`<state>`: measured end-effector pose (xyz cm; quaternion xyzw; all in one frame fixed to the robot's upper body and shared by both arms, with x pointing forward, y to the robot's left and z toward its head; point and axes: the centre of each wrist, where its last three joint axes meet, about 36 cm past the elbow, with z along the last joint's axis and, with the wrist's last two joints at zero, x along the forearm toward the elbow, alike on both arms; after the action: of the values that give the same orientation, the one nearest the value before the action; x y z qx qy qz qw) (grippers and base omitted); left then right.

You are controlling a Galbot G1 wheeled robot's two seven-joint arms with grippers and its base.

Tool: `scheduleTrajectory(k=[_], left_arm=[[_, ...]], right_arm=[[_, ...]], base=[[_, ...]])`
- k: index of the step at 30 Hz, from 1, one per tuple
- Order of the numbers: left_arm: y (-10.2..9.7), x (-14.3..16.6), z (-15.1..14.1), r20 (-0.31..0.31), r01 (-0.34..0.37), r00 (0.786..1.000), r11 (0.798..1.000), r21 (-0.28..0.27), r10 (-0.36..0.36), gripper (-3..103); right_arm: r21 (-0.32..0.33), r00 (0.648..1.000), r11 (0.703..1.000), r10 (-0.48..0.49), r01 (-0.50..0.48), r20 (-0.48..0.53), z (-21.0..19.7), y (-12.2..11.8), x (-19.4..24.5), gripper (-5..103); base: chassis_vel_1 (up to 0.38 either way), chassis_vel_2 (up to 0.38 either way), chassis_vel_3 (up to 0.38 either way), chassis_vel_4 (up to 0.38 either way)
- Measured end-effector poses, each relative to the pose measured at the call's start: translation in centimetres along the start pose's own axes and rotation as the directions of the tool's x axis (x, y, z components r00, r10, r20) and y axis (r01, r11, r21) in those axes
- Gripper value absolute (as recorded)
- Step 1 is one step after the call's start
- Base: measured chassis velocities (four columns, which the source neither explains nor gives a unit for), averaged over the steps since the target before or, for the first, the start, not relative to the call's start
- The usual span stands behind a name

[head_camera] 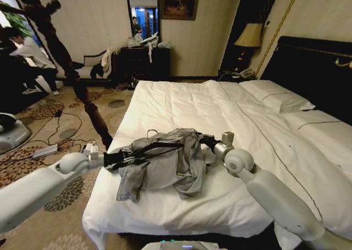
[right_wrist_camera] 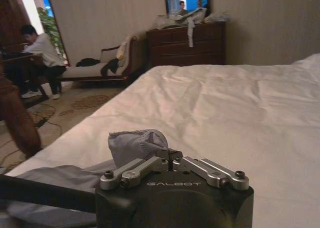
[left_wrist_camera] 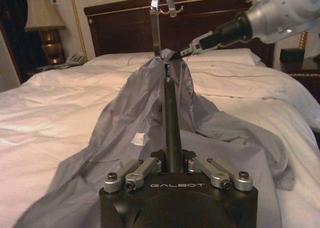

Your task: Pick up the clothes from the bed and hang them on the clothes hanger.

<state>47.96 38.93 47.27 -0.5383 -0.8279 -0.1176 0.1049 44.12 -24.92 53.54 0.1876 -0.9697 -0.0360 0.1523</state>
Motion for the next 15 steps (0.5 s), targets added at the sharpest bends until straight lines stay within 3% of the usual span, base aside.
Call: scheduleTrajectory(k=[6,15], left_arm=[[-1.0,-3.3,1.0,0.023,-0.032,0.999,0.997,0.07,0.03,16],[-0.9,-5.0,0.8,0.033,-0.044,0.999,0.995,0.088,0.042,16]], right_arm=[[0.005,1.0,1.0,-0.019,0.019,-0.005,-0.1,0.6,0.1,0],[0.012,0.999,0.999,-0.032,0.033,-0.003,-0.8,0.8,0.3,0]], base=[[0.0,0.0,0.0,0.0],[0.0,0.0,0.0,0.0]])
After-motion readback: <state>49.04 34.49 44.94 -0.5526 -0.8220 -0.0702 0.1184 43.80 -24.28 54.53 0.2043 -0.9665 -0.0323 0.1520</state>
